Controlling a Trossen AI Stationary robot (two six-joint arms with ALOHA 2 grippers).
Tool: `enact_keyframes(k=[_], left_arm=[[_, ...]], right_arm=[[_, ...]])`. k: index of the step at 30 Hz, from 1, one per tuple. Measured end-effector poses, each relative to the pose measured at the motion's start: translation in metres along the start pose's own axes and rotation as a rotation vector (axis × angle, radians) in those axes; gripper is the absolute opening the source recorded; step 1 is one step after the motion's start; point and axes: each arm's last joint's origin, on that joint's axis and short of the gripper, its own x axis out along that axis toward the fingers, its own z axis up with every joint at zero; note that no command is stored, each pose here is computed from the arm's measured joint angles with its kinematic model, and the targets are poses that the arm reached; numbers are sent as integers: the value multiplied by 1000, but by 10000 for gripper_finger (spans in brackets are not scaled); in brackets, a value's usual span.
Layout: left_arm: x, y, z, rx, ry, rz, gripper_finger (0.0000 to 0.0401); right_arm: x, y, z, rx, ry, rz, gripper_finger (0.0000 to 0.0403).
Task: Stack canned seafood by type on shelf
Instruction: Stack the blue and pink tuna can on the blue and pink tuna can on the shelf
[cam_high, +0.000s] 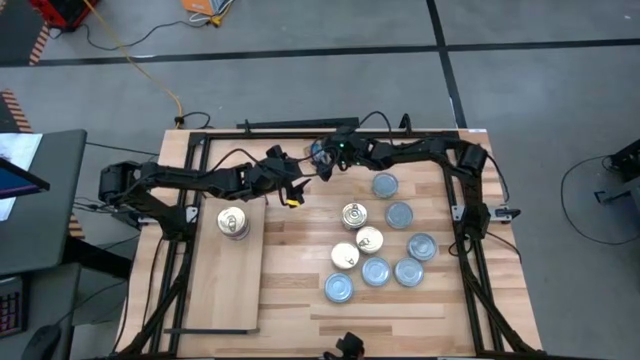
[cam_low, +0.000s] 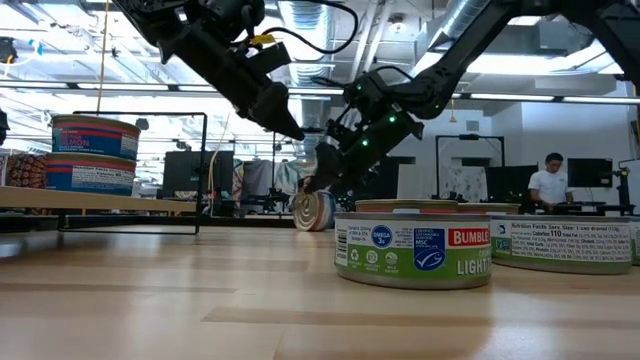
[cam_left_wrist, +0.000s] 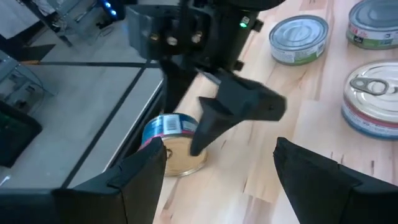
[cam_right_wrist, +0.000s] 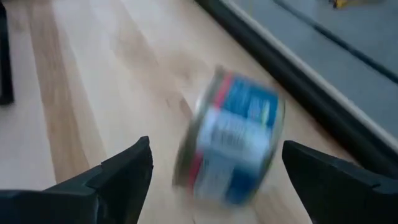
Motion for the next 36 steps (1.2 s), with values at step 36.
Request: enact_keyframes(k=[36], left_arm=[[-56,-7,13,-48,-15,-58,283]], right_arm=[[1,5,56,-59,-99,-96,398]])
